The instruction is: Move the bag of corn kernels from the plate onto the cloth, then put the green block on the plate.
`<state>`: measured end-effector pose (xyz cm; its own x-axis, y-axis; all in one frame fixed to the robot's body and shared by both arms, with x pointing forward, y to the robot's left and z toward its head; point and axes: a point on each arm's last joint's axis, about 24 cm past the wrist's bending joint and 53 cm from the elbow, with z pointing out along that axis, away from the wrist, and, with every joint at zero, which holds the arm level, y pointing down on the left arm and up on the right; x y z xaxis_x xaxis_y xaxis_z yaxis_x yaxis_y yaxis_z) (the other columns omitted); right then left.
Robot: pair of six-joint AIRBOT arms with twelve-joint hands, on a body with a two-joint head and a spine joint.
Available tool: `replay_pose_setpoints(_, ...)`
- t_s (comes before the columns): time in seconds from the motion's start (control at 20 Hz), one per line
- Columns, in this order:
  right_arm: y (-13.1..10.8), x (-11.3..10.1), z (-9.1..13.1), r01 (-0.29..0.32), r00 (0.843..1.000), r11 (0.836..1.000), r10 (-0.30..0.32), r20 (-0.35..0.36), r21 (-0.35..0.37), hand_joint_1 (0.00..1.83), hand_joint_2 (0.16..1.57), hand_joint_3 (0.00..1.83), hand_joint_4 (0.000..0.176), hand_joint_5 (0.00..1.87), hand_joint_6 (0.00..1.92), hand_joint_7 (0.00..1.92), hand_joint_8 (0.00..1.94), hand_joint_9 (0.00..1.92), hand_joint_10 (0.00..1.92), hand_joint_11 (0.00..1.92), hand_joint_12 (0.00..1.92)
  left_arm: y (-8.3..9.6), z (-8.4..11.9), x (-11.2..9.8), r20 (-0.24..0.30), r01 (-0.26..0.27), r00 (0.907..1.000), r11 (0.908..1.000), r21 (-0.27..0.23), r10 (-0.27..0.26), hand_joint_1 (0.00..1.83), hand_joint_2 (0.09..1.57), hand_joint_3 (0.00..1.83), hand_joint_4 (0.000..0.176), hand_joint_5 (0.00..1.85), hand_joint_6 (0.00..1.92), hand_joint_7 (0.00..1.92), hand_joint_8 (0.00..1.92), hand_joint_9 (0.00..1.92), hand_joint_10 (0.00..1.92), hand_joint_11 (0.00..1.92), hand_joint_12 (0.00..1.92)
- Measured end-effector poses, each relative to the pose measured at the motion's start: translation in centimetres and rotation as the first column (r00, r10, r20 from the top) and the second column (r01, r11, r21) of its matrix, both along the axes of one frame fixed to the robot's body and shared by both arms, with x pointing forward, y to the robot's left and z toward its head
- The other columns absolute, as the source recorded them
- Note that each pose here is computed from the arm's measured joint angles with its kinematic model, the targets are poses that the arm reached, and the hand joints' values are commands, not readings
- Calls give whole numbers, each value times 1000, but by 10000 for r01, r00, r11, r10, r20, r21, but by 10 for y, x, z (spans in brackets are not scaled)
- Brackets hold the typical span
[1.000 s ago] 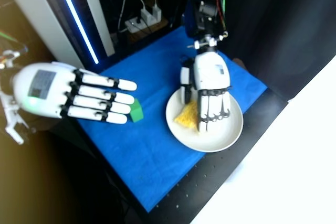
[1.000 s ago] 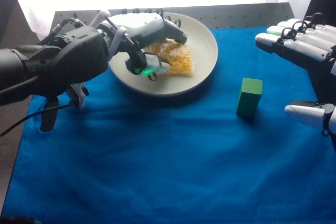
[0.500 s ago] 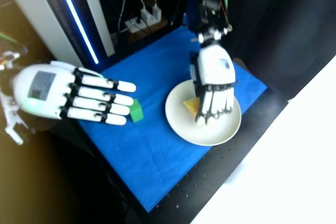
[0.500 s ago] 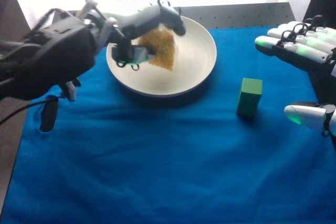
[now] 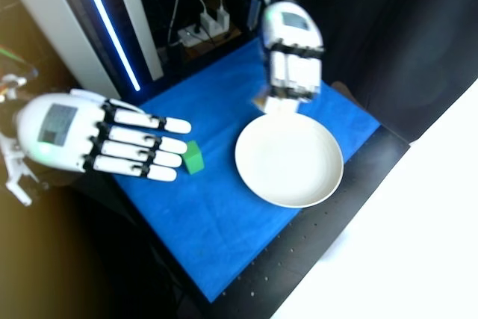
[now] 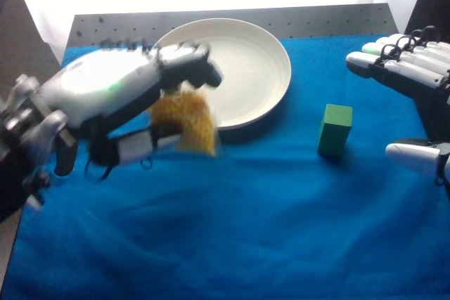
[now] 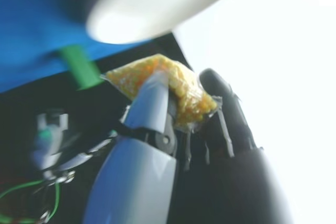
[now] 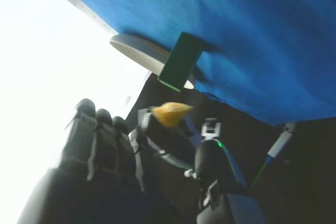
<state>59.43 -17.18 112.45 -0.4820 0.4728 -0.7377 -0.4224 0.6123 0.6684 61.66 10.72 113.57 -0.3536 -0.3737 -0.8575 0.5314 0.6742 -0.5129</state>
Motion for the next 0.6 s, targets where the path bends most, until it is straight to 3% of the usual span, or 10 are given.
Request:
replay_pose_setpoints(0.05,0,0,0,22,10000,10000,-22,-5,9,484,1349,4,12,0,0,0,0,0,0,0,0,7,0,-11,-1,-57,10000,9999,-114,57,986,1372,1,0,299,491,187,837,265,1383,350,1759)
replay_pose_setpoints(0.15,0,0,0,36,10000,10000,-36,-21,36,486,1352,4,0,0,0,0,0,0,0,3,4,21,-11,-29,-354,-204,9992,9991,-368,191,1059,1356,0,0,330,295,225,561,179,1190,100,1651)
replay_pose_setpoints(0.2,0,0,0,42,10000,10000,-41,-37,50,477,1355,6,0,0,0,0,0,0,0,6,6,27,-23,-34,-787,-256,9966,9991,-336,229,975,1372,1,21,322,219,248,412,168,1122,89,1596)
replay_pose_setpoints(0.25,0,0,0,41,10000,10000,-41,-53,69,480,1357,6,0,0,0,0,0,0,0,17,13,35,-36,-38,-1283,-493,9907,9981,-360,443,947,1367,0,20,335,159,276,268,176,1047,133,1536)
replay_pose_setpoints(0.3,0,0,0,42,10000,10000,-41,-57,80,466,1359,6,0,0,0,0,0,0,0,5,11,41,-45,-42,-1600,-735,9848,9967,-347,671,899,1342,0,42,312,84,264,125,177,807,82,1428)
replay_pose_setpoints(0.35,-1,1,0,68,10000,9999,-68,-68,91,483,1354,2,0,0,0,0,0,0,0,0,7,46,-52,-47,-1791,-917,9803,9951,-370,836,737,1310,0,78,215,21,157,31,109,372,16,1063)
replay_pose_setpoints(0.4,-1,1,0,72,9999,9999,-71,-90,123,503,1351,0,0,0,0,0,0,0,0,0,6,49,-53,-51,-1833,-1051,9785,9932,-501,943,603,1276,0,91,119,12,31,5,35,80,2,661)
replay_pose_setpoints(0.45,0,0,0,67,9999,9999,-65,-105,146,523,1343,0,0,0,0,0,0,0,0,0,0,53,-52,-55,-1800,-1184,9780,9910,-630,1054,346,1170,0,155,4,0,0,0,0,2,0,55)
replay_pose_setpoints(0.55,0,0,0,38,9999,9999,-37,-106,130,529,1336,0,0,0,0,0,0,0,0,0,0,63,-50,-53,-1715,-1486,9760,9863,-721,1345,341,1151,0,164,0,0,0,0,0,0,0,10)
replay_pose_setpoints(0.6,-1,1,0,3,10000,9999,-2,-94,113,546,1322,0,0,0,0,0,0,0,0,19,9,71,-43,-47,-1567,-1908,9722,9767,-981,1742,314,1127,0,157,0,0,0,0,0,0,0,1)
